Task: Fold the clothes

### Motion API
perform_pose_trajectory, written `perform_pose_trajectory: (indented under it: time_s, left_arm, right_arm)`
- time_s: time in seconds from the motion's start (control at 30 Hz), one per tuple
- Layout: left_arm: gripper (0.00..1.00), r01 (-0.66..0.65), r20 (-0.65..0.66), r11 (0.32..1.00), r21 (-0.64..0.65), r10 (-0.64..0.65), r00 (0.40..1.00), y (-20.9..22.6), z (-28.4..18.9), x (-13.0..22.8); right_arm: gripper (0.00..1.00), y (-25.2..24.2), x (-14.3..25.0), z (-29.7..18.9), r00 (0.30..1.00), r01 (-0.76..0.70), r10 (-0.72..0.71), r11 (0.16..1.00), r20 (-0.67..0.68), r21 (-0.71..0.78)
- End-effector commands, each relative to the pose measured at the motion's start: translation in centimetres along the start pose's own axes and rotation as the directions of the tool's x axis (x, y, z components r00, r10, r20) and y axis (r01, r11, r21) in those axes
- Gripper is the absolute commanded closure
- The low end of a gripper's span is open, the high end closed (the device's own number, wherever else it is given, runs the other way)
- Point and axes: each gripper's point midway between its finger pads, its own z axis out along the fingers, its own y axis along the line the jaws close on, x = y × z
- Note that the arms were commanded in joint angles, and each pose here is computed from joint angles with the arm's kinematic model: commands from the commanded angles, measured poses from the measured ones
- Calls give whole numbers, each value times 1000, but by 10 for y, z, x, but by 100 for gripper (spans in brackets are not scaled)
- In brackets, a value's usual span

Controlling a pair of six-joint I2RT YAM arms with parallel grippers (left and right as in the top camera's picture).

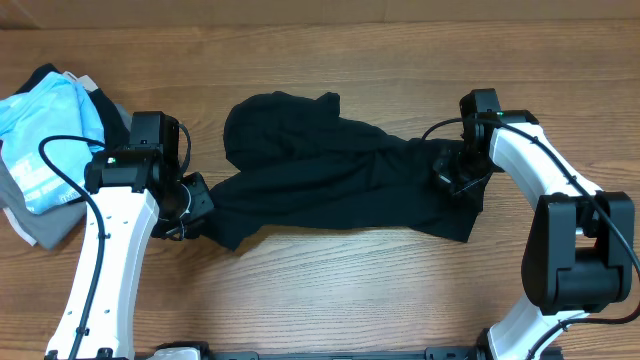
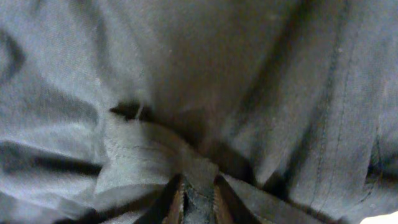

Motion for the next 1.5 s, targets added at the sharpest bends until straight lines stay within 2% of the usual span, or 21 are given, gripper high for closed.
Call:
perform_pose_trajectory:
  time_s: [0.0, 0.17, 0.27, 0.37, 0.43, 0.47, 0.63, 0.73, 0.83, 1.0, 1.13, 1.3, 1.37, 1.47]
  left_arm:
    - [96, 7, 27, 1000, 2, -7, 1000, 1, -5, -2]
    - [96, -11, 63, 1000, 27, 10, 998, -5, -8, -12]
    - [96, -94, 145, 989, 111, 77, 986, -25, -24, -32]
    - [96, -148, 281, 972, 183, 92, 955, -46, -63, -60]
    - [96, -183, 385, 956, 230, 83, 919, -60, -99, -80]
    - [96, -213, 484, 942, 260, 64, 873, -70, -136, -96]
    - [96, -270, 636, 915, 299, 20, 772, -80, -211, -112]
    - [96, -288, 670, 908, 304, 11, 742, -82, -233, -112]
    - [96, -292, 666, 910, 295, 24, 745, -80, -234, -109]
    - [96, -255, 569, 928, 273, 58, 820, -71, -207, -91]
    - [96, -208, 427, 950, 235, 92, 899, -59, -175, -71]
    - [96, -190, 335, 960, 205, 113, 935, -59, -149, -72]
    - [96, -190, 333, 960, 205, 114, 936, -63, -142, -81]
    - [96, -254, 428, 944, 209, 146, 892, -80, -140, -116]
  right_arm:
    - [96, -3, 1, 0, 1000, -1, 1, 1000, -3, 14]
    - [96, -14, -26, -40, 998, -50, 48, 998, 45, 47]
    - [96, -16, -53, -92, 992, -59, 54, 998, 116, 35]
    - [96, -11, -74, -157, 975, -33, 30, 999, 219, 6]
    - [96, -7, -82, -200, 955, -8, 12, 1000, 295, -15]
    - [96, -2, -82, -235, 933, 15, -3, 999, 359, -31]
    - [96, 1, -73, -279, 905, 40, -12, 998, 425, -56]
    - [96, -1, -68, -284, 906, 40, -13, 998, 423, -54]
    - [96, -2, -62, -278, 919, 61, -41, 997, 392, -39]
    - [96, -2, -55, -256, 943, 84, -77, 996, 324, -8]
    - [96, -21, -44, -212, 980, 55, -69, 995, 188, 79]
    - [96, -38, -41, -163, 993, 41, -57, 988, 99, 148]
    - [96, -34, -50, -152, 991, 44, -60, 991, 119, 128]
    - [96, -6, -86, -157, 961, 73, -74, 997, 267, 17]
